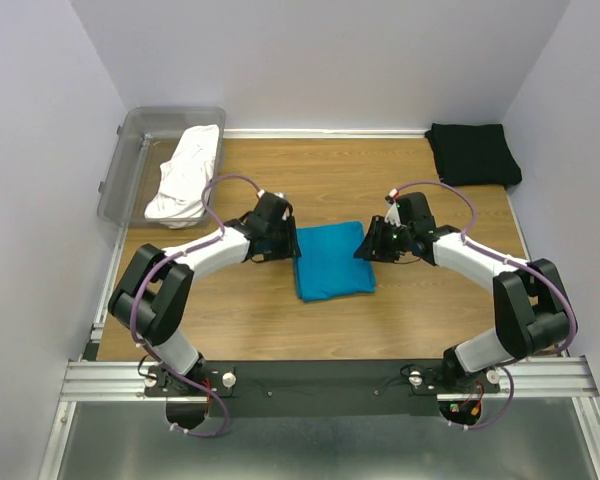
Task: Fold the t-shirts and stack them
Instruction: Neatly place the folded tshirt to the corner
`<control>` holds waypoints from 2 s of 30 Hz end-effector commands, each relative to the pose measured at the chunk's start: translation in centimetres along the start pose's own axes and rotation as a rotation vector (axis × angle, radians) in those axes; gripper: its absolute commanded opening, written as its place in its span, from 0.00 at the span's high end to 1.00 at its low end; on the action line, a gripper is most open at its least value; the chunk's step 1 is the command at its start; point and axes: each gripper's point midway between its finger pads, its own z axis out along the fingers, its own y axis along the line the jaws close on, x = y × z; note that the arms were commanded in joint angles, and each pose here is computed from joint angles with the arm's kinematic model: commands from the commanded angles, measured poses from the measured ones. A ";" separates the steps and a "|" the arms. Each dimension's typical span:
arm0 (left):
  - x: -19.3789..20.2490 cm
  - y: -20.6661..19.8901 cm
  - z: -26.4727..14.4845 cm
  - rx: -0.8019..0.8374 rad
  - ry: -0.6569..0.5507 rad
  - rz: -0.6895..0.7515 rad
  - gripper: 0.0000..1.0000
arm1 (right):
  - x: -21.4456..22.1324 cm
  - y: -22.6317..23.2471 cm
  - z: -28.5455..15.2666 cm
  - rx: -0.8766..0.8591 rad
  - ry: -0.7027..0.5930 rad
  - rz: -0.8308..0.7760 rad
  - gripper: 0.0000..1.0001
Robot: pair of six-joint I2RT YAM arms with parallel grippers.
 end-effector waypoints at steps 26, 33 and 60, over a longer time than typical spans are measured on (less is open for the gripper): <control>0.1 3.2 2.8 -0.172 0.008 0.049 0.59 | -1.5 -3.6 -0.2 0.148 -0.033 -0.019 0.68; -1.4 -1.8 -1.9 -0.169 -0.145 0.240 0.27 | -2.4 -7.7 -4.3 0.350 -0.097 0.051 0.36; 10.1 -15.3 4.0 -0.195 -0.067 0.935 0.35 | 1.0 -13.4 -7.4 0.389 -0.090 0.312 0.04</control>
